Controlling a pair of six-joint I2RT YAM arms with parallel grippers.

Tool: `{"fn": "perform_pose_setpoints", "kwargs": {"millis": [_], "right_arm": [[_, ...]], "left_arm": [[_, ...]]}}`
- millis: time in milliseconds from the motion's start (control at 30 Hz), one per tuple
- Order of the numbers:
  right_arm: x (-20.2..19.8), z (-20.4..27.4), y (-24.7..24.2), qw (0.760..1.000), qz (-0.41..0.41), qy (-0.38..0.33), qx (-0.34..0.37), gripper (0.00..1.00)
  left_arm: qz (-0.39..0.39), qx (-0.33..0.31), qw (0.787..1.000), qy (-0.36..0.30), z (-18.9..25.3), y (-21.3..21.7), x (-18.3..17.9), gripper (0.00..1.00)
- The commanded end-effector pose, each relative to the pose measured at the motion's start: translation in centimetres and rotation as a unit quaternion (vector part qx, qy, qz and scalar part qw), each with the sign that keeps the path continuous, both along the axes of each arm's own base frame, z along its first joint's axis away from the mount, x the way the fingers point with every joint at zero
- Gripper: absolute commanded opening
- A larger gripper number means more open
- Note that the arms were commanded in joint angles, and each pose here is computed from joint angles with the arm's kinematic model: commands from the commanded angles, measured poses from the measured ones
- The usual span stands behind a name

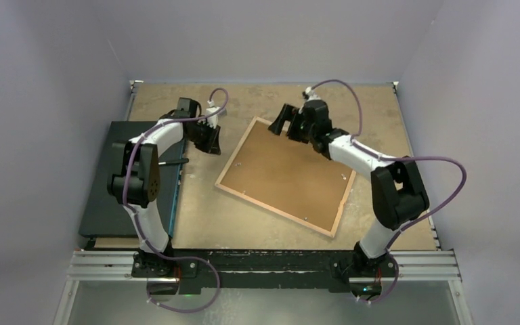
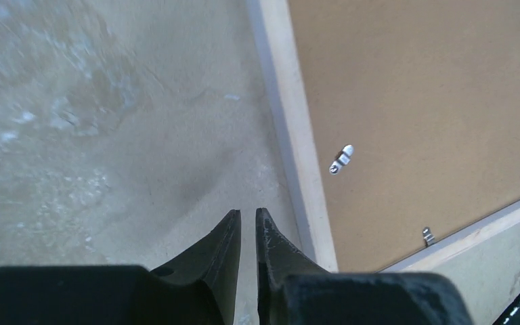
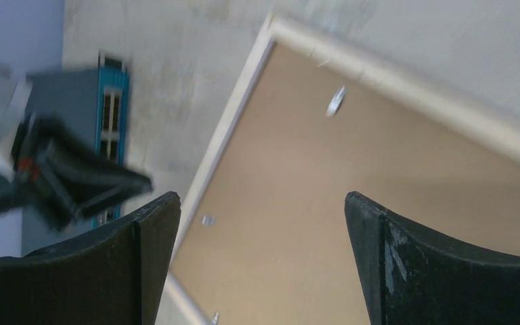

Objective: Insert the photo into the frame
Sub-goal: Adjust the photo frame at the center of the board, then install the photo frame at the center of the board.

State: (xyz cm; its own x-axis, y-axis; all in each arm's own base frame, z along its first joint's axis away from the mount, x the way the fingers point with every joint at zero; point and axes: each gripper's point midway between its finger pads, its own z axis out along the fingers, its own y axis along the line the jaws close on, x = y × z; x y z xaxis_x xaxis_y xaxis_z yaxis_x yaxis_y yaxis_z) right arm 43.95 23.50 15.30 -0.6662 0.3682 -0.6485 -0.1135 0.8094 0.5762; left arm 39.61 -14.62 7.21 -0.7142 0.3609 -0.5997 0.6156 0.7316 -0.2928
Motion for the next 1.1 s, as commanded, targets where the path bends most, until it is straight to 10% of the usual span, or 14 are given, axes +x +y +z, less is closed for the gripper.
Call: {"fn": "perform_pose_setpoints", "kwargs": {"millis": [0,267,1067], "right_arm": [[-5.3,-1.3,5.1,0.998,0.044,0.023,0.038,0.89],[-10.1,-4.1,11.9,0.988,0.09,0.061,0.106,0.64],[-8.1,-8.8,17.6,0.984,0.09,0.097,0.122,0.56]], "left_arm": [[-0.002,-0.043,0.998,0.038,-0.9,-1.0,-0.9,0.12],[-0.026,-0.073,0.994,0.073,-1.9,-1.9,-2.7,0.18],[-0.026,-0.061,0.993,0.093,-4.7,-1.4,-4.9,0.16]]}}
